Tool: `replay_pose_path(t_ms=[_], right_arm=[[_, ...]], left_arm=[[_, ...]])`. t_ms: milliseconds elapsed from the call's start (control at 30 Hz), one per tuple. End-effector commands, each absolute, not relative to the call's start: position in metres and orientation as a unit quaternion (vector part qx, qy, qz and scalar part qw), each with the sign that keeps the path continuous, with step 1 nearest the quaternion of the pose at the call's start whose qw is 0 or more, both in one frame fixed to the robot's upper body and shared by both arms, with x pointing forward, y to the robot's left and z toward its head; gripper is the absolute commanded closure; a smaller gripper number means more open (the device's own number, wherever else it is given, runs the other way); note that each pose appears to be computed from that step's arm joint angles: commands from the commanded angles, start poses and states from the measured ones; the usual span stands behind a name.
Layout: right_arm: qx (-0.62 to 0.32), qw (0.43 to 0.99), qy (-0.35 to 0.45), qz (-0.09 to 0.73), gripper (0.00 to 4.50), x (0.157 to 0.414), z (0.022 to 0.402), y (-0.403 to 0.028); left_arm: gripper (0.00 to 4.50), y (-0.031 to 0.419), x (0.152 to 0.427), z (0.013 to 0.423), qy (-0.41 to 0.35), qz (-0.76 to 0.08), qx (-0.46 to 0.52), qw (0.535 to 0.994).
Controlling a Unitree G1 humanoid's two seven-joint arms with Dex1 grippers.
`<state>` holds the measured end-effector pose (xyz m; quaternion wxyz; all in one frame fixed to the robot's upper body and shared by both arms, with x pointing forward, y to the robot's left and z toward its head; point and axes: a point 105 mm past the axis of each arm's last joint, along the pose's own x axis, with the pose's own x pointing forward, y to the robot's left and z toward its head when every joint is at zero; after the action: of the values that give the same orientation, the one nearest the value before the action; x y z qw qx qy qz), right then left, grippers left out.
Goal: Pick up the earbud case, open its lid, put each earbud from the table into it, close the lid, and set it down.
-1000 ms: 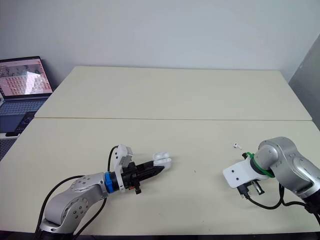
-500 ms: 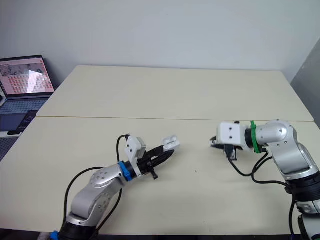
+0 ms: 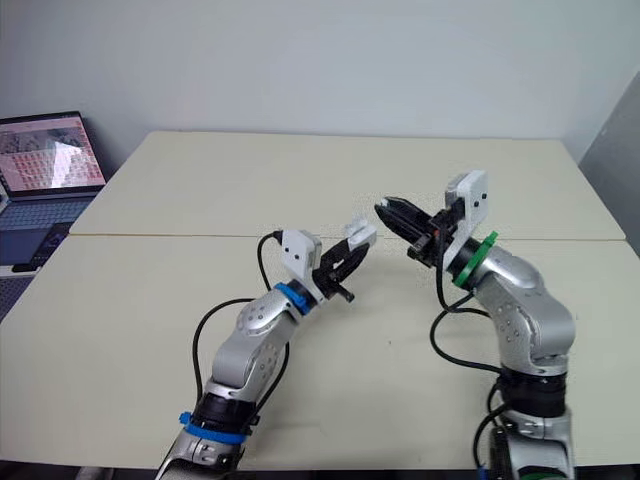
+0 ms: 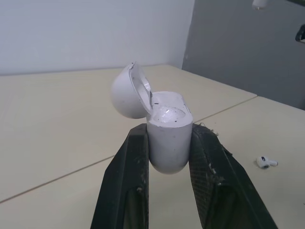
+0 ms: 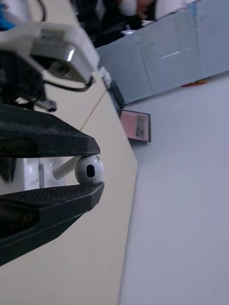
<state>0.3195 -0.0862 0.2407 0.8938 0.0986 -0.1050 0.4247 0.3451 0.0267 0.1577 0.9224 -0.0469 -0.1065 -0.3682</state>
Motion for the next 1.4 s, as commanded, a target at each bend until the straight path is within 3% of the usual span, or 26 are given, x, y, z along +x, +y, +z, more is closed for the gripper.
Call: replay_pose_path(t_ms=[33,400,1067,1400], right_arm=[[0.116,0.894,-0.124,0.415,4.09,0.312,0.249,-0.081],[0.126,0.906,-0.065,0.399,4.09,0.317,0.218,-0.064],[0.127,0.917,-0.051,0.374,4.09,0.324,0.200,-0.070],[0.118,0.916,-0.086,0.374,0.65,0.325,0.214,-0.078]], left_arm=[[3.71,0.017,0.342,0.171,-0.141,-0.377,-0.029,0.915],[3.71,0.012,0.331,0.172,-0.148,-0.373,-0.038,0.915],[3.71,0.012,0.327,0.173,-0.152,-0.379,-0.036,0.912],[3.71,0.014,0.325,0.169,-0.146,-0.381,-0.036,0.912]])
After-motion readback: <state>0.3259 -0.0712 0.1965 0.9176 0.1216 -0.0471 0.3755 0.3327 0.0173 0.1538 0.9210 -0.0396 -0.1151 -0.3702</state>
